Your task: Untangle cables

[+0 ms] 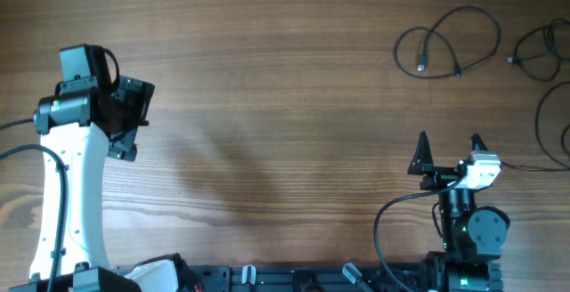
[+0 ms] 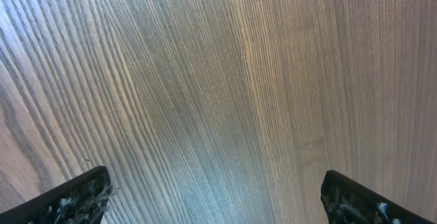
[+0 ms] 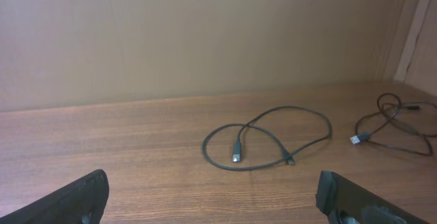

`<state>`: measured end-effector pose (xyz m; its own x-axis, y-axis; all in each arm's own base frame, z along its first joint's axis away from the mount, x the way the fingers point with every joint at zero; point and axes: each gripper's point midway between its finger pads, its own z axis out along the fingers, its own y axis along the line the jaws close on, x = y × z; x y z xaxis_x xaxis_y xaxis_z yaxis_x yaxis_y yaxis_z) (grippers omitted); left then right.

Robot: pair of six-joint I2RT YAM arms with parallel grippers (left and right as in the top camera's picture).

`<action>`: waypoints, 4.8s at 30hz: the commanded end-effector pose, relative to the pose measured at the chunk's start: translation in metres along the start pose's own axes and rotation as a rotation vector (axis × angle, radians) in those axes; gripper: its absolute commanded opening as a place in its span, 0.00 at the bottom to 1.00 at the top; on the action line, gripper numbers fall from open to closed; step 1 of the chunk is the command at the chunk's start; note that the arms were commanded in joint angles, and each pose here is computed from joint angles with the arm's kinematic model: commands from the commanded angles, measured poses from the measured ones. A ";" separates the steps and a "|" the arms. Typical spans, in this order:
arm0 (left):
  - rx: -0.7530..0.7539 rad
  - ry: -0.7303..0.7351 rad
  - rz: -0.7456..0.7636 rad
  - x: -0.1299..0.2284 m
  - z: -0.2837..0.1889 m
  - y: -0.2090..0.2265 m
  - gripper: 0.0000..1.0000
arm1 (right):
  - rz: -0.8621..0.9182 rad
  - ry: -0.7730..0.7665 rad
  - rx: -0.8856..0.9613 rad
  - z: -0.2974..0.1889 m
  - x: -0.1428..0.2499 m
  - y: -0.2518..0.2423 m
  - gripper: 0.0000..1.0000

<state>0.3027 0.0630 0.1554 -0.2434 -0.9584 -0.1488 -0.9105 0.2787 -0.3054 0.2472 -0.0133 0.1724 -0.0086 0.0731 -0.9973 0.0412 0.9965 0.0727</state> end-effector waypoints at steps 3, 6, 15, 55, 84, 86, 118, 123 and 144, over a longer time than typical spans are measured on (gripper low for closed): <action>0.012 -0.008 0.015 -0.002 -0.004 -0.001 1.00 | -0.020 -0.019 0.022 -0.001 -0.004 -0.004 1.00; 0.012 -0.008 0.015 -0.002 -0.004 -0.001 1.00 | -0.020 -0.019 0.022 -0.001 -0.004 -0.004 1.00; 0.012 -0.008 0.015 -0.002 -0.004 -0.001 1.00 | -0.020 -0.019 0.022 -0.001 -0.004 -0.004 1.00; 0.768 -0.171 0.255 0.091 -0.088 0.051 1.00 | -0.020 -0.019 0.022 -0.001 -0.004 -0.004 1.00; 1.031 -0.597 0.437 0.068 -0.054 0.031 1.00 | -0.020 -0.019 0.022 -0.001 -0.004 -0.004 1.00; 1.015 -0.638 0.504 0.069 -0.050 0.031 1.00 | -0.020 -0.019 0.022 -0.001 -0.004 -0.004 1.00; 0.931 -0.786 0.949 0.089 -0.026 0.030 1.00 | -0.020 -0.019 0.022 -0.001 -0.004 -0.004 1.00; 0.920 -0.807 0.988 0.089 -0.026 0.030 1.00 | -0.020 -0.019 0.022 -0.001 -0.004 -0.004 1.00; 0.875 -0.869 1.081 0.088 -0.026 0.030 1.00 | -0.020 -0.019 0.022 -0.001 -0.004 -0.004 1.00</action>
<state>0.2455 -0.0105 0.1602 -0.0840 -0.1810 -0.9799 0.0444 0.9817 -0.1851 0.2472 -0.0134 0.1725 -0.0085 0.0659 -0.9978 0.0415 0.9970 0.0655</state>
